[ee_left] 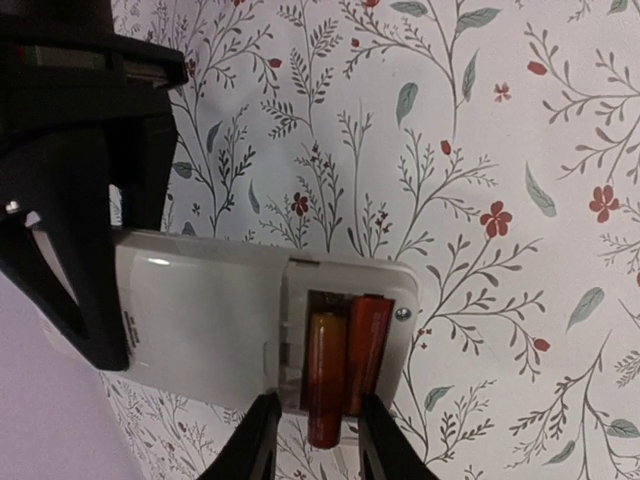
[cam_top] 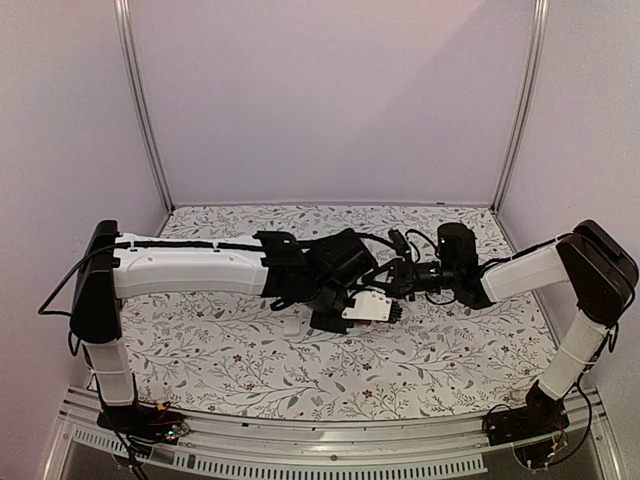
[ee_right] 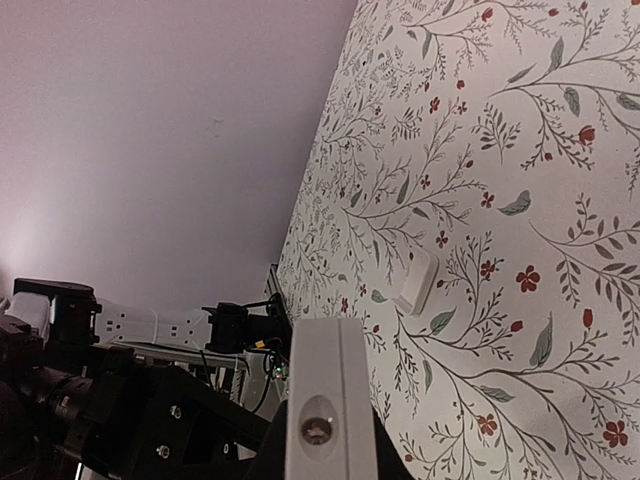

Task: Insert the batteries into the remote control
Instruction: Place the battery in the battery compartment, then pass from the right arm to the left

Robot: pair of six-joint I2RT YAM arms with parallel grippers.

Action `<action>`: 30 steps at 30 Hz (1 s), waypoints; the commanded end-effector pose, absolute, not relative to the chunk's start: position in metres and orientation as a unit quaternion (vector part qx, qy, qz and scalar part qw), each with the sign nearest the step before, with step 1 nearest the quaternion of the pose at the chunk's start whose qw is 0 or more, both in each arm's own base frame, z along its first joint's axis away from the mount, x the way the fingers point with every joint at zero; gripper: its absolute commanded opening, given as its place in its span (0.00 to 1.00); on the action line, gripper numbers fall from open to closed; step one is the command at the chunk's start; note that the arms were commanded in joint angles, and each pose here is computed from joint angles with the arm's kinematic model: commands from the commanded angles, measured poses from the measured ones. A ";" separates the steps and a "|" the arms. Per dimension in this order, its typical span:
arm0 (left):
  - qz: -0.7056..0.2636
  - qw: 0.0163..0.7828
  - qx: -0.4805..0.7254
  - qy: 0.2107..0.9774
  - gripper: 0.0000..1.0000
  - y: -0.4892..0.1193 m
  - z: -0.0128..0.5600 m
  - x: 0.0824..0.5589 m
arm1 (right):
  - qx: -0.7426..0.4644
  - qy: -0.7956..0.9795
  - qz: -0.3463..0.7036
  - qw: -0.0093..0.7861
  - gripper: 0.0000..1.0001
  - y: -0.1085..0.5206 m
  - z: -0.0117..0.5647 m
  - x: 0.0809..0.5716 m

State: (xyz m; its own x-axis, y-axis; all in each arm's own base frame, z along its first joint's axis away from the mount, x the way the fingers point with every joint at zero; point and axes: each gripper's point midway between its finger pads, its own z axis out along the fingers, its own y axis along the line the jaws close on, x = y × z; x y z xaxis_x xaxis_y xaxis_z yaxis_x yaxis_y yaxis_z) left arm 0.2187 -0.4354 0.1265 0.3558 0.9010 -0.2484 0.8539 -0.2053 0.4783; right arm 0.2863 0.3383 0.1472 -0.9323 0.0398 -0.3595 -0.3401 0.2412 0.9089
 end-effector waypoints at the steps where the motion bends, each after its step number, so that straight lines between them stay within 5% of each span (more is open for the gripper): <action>1: 0.053 0.274 0.779 0.561 0.31 -0.431 0.122 0.212 | -0.112 0.753 0.627 0.166 0.00 0.345 0.163 0.285; 16: 0.003 0.368 0.735 0.569 0.59 -0.428 0.183 0.206 | -0.103 0.754 0.623 0.183 0.00 0.337 0.167 0.295; 22: -0.039 0.464 0.631 0.621 0.71 -0.408 0.224 0.224 | -0.108 0.741 0.625 0.222 0.00 0.329 0.190 0.302; 25: -0.103 0.522 0.535 0.656 0.87 -0.386 0.251 0.236 | -0.121 0.731 0.628 0.237 0.00 0.328 0.203 0.302; 30: -0.256 0.502 0.436 0.702 0.99 -0.364 0.264 0.240 | -0.147 0.713 0.637 0.253 0.00 0.329 0.224 0.300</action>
State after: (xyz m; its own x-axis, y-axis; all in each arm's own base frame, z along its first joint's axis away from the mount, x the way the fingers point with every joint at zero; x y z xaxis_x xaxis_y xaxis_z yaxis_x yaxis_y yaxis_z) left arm 0.2346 -0.3649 0.2352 0.0717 0.6222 -0.7796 0.8380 0.3864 0.3854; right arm 0.2973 0.3282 0.1851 -0.8885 0.0976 -0.4485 -0.4236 0.2020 0.8831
